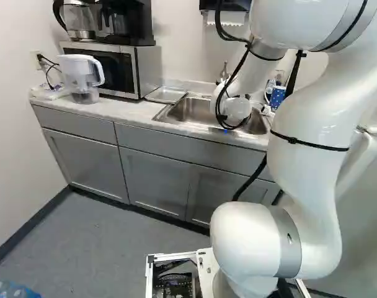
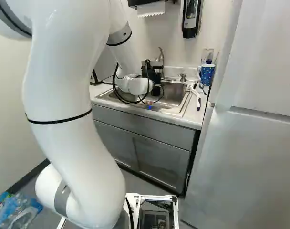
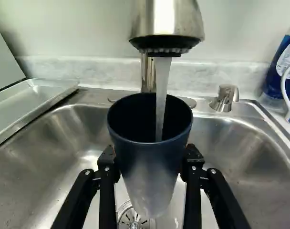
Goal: Rinse the cup and place it in the tray
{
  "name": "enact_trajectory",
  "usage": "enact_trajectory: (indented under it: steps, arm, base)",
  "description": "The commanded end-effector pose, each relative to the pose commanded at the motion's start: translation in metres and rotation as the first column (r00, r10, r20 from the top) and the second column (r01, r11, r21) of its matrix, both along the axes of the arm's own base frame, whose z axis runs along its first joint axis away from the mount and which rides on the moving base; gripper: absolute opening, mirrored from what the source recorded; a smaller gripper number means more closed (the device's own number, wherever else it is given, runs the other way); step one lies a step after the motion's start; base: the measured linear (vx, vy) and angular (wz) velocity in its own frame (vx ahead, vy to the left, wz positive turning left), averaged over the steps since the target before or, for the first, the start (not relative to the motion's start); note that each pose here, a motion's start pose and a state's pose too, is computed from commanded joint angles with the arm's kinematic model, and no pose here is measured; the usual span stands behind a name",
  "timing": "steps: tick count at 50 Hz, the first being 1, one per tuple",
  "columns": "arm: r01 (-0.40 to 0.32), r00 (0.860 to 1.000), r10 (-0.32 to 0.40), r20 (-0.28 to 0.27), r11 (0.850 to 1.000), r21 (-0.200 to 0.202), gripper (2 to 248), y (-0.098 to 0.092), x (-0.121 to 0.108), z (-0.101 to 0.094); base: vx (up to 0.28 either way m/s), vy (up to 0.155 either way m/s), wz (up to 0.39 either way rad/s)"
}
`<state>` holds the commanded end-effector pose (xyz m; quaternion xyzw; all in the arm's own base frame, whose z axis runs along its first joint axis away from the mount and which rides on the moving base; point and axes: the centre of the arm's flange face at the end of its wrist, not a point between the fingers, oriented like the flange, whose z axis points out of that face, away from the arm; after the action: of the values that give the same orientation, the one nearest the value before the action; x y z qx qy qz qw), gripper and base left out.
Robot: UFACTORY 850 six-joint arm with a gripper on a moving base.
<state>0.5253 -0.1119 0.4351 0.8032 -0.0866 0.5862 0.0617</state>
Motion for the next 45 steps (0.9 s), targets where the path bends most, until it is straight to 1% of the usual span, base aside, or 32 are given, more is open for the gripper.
enact_trajectory:
  steps: [45]
  arm:
    - [0.0, 1.0, 0.0, 0.0, 1.0, 0.0, 126, 0.0, 0.0, 0.0]
  base:
    - [0.0, 0.0, 0.0]
